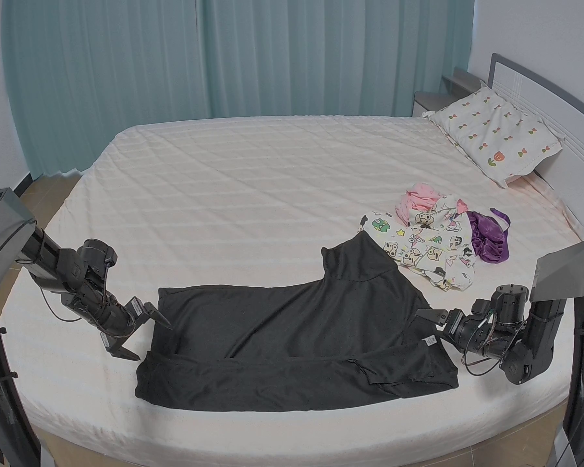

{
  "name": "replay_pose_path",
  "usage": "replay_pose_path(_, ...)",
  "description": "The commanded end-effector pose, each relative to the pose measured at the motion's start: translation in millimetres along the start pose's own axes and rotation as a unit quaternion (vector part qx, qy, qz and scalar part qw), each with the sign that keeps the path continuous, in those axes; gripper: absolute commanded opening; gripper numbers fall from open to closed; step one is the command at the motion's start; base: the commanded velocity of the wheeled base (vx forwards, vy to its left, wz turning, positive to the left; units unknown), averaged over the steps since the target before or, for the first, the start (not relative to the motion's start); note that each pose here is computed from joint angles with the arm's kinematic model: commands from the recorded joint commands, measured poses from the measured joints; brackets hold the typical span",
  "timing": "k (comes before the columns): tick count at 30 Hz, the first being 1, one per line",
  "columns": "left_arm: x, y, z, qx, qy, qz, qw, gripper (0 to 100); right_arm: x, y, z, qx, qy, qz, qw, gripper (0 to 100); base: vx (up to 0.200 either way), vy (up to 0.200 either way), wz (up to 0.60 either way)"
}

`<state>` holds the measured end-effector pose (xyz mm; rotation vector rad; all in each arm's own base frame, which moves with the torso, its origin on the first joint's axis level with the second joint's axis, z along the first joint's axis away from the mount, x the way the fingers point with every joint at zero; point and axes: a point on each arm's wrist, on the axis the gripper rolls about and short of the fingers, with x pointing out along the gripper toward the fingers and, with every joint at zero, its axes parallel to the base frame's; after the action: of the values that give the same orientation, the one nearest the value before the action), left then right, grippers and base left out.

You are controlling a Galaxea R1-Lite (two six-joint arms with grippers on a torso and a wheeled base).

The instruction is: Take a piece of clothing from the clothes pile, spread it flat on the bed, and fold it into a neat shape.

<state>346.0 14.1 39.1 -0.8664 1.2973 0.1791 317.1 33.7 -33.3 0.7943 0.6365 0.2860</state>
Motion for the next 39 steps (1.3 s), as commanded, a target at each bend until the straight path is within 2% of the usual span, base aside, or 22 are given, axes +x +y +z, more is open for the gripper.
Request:
replay_pose_path(1,-11,3,1,-0.005,-0.007,-0.012,0.9999,100,2,1,-6,0.002,0.009,0.001,1.0,100,0.2,0.0,0.0)
replay_pose_path(5,-11,3,1,-0.006,-0.006,-0.012,0.9999,100,3,0,-7,0.002,0.011,-0.001,0.9999,100,0.2,0.0,0.0)
replay_pose_path(17,-10,5,0,-0.01,-0.007,-0.011,0.9999,100,4,0,-8,0.002,0.012,-0.001,0.9999,100,0.0,0.0,0.0)
replay_pose_path(23,-10,6,-1,-0.011,-0.006,-0.009,0.9999,100,3,0,-8,0.001,0.012,0.0,0.9999,100,0.0,-0.2,0.0)
replay_pose_path(30,-12,6,-2,-0.011,-0.008,-0.009,0.9999,100,4,0,-7,0.001,0.011,-0.001,0.9999,100,0.0,0.0,0.0)
replay_pose_path(33,-15,5,0,-0.009,-0.016,-0.012,0.9998,100,4,0,-7,0.001,0.01,0.0,0.9999,100,0.0,0.0,0.0)
replay_pose_path(38,-16,1,11,0.01,-0.076,-0.02,0.9968,100,4,0,-7,0.001,0.011,-0.001,0.9999,100,0.0,0.0,0.0)
replay_pose_path(39,-15,0,18,0.014,-0.105,-0.021,0.9942,100,3,0,-8,0.001,0.011,-0.001,0.9999,100,0.0,0.0,0.0)
